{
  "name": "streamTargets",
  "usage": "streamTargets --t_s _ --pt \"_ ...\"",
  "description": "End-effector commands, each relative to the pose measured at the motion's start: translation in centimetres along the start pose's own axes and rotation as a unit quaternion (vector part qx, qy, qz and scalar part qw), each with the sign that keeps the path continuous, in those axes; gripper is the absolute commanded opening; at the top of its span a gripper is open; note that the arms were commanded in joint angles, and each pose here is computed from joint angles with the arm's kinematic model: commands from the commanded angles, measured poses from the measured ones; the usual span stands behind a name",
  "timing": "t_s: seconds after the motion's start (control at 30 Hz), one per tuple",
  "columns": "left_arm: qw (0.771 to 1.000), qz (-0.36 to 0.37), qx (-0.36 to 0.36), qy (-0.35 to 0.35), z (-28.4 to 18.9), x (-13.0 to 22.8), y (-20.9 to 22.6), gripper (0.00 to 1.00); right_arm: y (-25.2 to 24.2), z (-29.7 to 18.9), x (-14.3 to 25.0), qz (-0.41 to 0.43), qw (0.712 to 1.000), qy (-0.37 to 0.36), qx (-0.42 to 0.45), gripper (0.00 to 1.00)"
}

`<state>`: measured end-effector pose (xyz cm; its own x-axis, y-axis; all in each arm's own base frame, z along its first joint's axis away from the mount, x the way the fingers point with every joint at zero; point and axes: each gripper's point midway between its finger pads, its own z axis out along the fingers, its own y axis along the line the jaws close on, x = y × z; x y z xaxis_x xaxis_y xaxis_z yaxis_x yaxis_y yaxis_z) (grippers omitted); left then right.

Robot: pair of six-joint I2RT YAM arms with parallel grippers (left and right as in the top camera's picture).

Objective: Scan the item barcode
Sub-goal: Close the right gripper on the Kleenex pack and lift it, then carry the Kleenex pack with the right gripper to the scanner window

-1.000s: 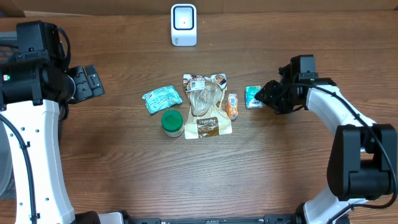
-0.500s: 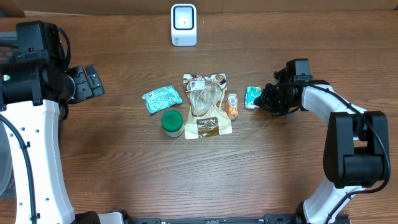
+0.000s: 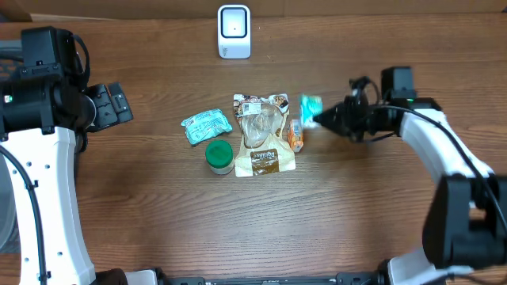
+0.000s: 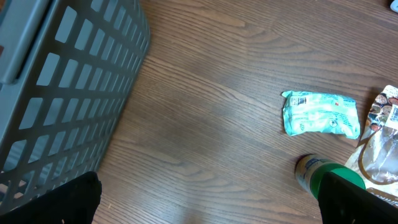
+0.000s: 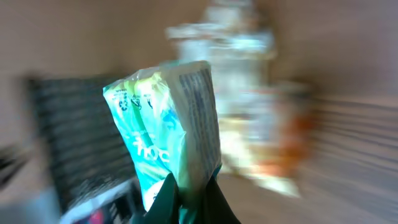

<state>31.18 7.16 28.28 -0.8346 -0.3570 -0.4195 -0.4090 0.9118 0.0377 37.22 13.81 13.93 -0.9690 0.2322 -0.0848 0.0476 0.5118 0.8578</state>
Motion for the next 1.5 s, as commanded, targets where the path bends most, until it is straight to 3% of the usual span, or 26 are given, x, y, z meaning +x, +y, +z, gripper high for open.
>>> streamTargets --t_s 0.0,0.23,0.5,0.63,0.9,1.1,1.3,1.47 --pt "1.0 -0.009 -0.005 -0.001 0.0 -0.1 0.3 0.99 9.3 -3.3 1.8 -0.051 0.977 0.054 -0.198 0.04" --pt "1.0 -0.009 -0.005 -0.001 0.0 -0.1 0.3 1.0 12.1 -4.8 2.4 0.073 0.955 0.13 -0.256 0.04" --pt "1.0 -0.009 -0.005 -0.001 0.0 -0.1 0.3 1.0 13.8 -5.3 2.1 0.103 0.948 0.155 -0.258 0.04" --pt "1.0 -0.009 -0.005 -0.001 0.0 -0.1 0.3 1.0 14.9 -5.6 1.9 0.083 0.95 0.154 -0.259 0.04" --pt "1.0 -0.009 -0.005 -0.001 0.0 -0.1 0.3 1.0 16.9 -5.6 1.3 -0.065 0.953 0.11 -0.274 0.04" --pt "1.0 -0.009 -0.005 -0.001 0.0 -0.1 0.3 1.0 17.9 -3.3 2.0 -0.129 0.949 0.089 -0.272 0.04" --pt "1.0 -0.009 -0.005 -0.001 0.0 -0.1 0.3 1.0 17.5 -0.6 2.7 -0.14 0.956 0.073 -0.247 0.04" --pt "1.0 -0.009 -0.005 -0.001 0.0 -0.1 0.3 1.0 14.3 2.9 3.3 -0.115 0.979 0.053 -0.16 0.04"
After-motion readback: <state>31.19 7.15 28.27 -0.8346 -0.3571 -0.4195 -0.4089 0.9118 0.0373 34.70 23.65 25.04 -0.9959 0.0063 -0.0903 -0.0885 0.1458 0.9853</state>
